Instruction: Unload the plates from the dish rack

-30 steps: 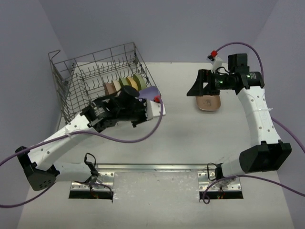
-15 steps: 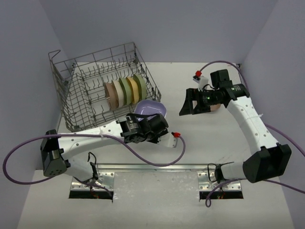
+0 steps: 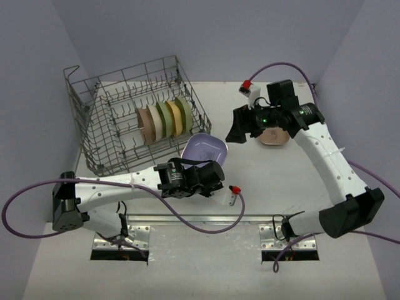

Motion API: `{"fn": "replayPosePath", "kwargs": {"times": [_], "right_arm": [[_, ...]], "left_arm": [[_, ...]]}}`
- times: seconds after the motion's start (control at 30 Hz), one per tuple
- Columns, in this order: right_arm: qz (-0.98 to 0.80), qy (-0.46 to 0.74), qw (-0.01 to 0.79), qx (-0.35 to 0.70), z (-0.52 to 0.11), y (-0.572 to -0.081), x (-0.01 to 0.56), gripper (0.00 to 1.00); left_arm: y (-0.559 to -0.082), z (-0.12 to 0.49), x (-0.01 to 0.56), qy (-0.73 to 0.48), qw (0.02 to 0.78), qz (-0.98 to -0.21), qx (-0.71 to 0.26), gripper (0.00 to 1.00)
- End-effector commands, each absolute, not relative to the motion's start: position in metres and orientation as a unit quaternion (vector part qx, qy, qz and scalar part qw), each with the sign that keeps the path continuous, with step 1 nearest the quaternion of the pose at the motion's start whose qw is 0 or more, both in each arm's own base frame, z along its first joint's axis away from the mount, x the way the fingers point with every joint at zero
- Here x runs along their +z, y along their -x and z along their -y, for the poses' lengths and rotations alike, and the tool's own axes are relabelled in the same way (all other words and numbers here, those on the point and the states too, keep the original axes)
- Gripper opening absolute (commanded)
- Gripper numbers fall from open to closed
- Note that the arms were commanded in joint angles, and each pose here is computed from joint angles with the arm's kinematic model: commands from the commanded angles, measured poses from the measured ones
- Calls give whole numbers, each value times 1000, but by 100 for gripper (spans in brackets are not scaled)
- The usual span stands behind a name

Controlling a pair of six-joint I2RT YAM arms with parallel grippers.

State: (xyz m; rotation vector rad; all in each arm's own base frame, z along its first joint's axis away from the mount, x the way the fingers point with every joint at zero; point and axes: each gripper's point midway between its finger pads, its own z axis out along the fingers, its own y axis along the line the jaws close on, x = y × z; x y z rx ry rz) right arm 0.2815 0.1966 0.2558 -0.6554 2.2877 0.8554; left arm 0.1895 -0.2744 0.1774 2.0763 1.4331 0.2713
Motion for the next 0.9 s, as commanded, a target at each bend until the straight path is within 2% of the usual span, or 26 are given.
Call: {"fn": "replayPosePath", "kwargs": {"times": [0.0,0.2,0.37,0.57,0.7,0.77,0.8,0.87], "right_arm": [[-833,365,289,297,-221,-264,247,78],[-846,389,235,278,-228,-256,219,74],[-847,413,229,244,-234,-257,204,64],[-847,429,212,230,-227,-250,189,45],[-845,435,203,237,-227,-245,187,42],[-846,435,200,237,-228,-246,184,30],[-845,435,199,238,-228,-246,185,30],[-847,433,198,237,-229,-248,184,11]], "left_arm": [[-184,287,198,-797,333,-494,99,0],[-177,290,193,-820,331,-449,126,0],[-172,290,190,-838,331,-405,154,0],[-172,291,193,-837,335,-404,155,0],[-173,293,194,-836,339,-403,154,0],[-173,294,195,-837,341,-399,156,0],[-173,294,195,-838,340,-397,158,0],[-174,293,196,-836,342,-396,163,1]]}}
